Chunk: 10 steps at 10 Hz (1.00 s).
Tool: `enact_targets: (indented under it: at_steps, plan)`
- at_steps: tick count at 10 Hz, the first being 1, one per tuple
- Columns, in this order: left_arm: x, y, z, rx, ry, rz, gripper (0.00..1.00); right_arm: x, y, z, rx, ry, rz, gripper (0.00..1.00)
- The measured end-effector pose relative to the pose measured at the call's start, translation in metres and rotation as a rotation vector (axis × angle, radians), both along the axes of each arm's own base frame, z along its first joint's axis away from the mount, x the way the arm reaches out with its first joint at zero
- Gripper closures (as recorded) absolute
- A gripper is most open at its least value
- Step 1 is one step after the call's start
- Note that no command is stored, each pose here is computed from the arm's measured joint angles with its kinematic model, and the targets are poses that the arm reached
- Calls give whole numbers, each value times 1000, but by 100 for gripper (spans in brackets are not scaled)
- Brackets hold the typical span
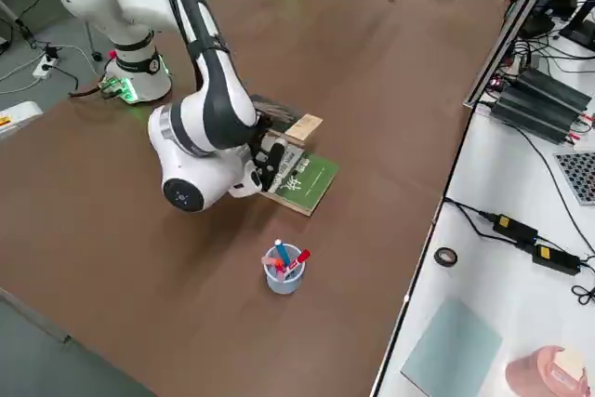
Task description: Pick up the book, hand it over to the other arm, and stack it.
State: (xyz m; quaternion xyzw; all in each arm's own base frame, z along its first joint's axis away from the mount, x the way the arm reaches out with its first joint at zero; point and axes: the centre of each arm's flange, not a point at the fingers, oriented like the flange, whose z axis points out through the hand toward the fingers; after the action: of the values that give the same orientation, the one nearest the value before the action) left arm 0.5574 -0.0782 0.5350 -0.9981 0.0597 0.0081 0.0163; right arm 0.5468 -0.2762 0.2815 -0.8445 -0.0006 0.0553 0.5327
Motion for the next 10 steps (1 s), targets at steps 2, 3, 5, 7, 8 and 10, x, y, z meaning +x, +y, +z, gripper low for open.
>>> enact_targets:
  at_steps: [2, 3, 5, 7, 8, 10]
  plan:
    - [-10, 4, -12, 6, 8, 12, 0, 2, -10, -1, -8, -25, 1, 85]
    - [-12, 5, -17, 7, 7, 16, 0, 3, -13, -3, -12, -36, 5, 85]
    - [-17, 6, -24, 7, -10, 20, 0, 6, -16, -12, -24, -60, 10, 85]
    - [-24, 7, -29, 9, -20, 20, 0, 9, -21, -24, -59, -78, -3, 85]
    - [-27, 7, -26, 10, -23, 21, 0, 10, -23, -28, -71, -82, -8, 85]
    - [-35, 11, -11, 16, -11, 31, 0, 12, -25, -31, -85, -83, -16, 85]
